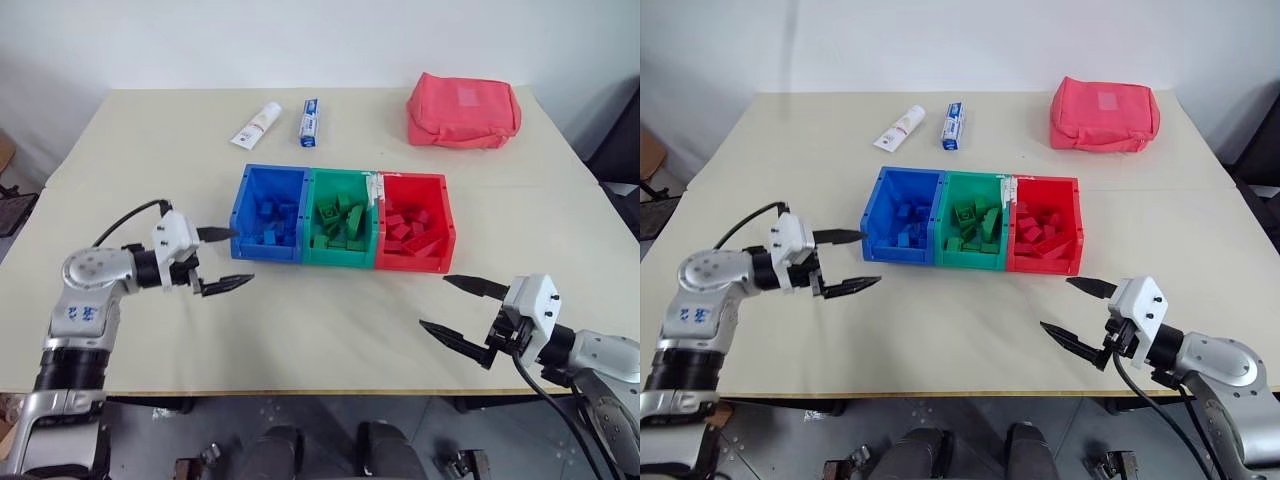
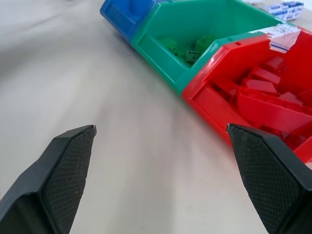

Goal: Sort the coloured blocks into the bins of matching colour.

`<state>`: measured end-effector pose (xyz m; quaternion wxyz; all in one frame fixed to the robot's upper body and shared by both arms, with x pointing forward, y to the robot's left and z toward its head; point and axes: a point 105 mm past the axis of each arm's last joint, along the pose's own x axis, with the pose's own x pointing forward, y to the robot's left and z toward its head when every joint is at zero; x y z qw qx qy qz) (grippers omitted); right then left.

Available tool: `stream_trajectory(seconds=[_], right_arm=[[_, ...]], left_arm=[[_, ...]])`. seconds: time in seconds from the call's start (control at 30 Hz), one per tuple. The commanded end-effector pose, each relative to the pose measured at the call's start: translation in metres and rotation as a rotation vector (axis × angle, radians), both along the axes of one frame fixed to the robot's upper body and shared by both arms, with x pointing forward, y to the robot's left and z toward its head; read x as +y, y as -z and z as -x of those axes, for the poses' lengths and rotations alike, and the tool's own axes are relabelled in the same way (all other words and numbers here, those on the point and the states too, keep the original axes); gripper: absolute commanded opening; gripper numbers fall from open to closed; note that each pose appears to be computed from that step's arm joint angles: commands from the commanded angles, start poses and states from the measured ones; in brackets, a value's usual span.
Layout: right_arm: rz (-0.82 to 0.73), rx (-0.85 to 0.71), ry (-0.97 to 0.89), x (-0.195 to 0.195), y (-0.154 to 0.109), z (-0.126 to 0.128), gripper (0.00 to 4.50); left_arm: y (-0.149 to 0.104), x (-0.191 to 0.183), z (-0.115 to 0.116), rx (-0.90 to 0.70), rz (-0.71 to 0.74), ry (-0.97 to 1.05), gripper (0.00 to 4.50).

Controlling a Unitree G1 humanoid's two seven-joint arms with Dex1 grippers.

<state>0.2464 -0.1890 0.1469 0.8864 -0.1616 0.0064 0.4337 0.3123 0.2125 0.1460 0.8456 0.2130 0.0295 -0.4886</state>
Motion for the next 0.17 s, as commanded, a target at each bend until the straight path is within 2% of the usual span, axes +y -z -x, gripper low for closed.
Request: stream_trajectory(seconds=[0.03,0.17], right_arm=[[0.008,-0.051,-0.014,0.0016,-0.0076,-0.0004,4.50],[0.025,-0.046,-0.003,-0.0007,-0.0036,0.0002,4.50]], left_arm=[[-0.0057,0.0054,0.0070,-0.051,0.001,-0.035,4.49],[0.0010,0.0055,0.0116,-0.044,0.009,-0.054,4.49]])
